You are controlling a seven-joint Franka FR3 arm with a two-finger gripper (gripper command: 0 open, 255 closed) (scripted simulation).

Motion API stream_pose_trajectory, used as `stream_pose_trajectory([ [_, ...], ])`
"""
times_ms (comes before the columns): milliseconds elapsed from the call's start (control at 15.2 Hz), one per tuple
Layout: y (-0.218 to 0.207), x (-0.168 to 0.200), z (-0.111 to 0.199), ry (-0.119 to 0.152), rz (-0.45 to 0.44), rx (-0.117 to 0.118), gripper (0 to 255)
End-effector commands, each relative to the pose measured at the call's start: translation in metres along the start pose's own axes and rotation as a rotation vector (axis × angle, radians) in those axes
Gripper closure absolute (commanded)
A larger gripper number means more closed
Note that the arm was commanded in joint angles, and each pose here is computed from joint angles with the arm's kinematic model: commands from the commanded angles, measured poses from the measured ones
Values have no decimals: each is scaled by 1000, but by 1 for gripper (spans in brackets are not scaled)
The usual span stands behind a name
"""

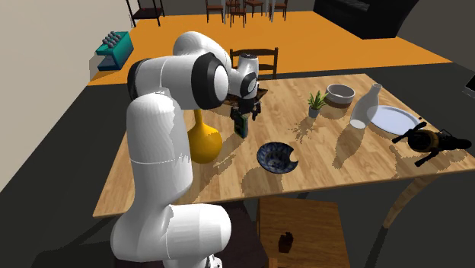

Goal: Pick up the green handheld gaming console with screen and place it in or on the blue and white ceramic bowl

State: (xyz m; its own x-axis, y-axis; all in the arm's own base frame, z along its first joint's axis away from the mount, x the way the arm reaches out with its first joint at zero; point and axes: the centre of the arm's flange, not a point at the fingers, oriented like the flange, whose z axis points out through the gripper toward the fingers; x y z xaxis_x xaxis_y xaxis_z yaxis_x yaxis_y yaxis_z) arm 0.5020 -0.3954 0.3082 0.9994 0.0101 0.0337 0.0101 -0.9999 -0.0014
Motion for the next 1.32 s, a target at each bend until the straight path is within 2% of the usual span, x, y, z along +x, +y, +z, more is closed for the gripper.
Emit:
stream_pose_trajectory([
  [0,0,0,0,0,0,0,0],
  [132,0,0,0,0,0,0,0],
  [198,0,0,0,0,0,0,255],
  [792,0,0,0,0,0,0,255],
  [1254,0,1,-37,0,0,0,255],
])
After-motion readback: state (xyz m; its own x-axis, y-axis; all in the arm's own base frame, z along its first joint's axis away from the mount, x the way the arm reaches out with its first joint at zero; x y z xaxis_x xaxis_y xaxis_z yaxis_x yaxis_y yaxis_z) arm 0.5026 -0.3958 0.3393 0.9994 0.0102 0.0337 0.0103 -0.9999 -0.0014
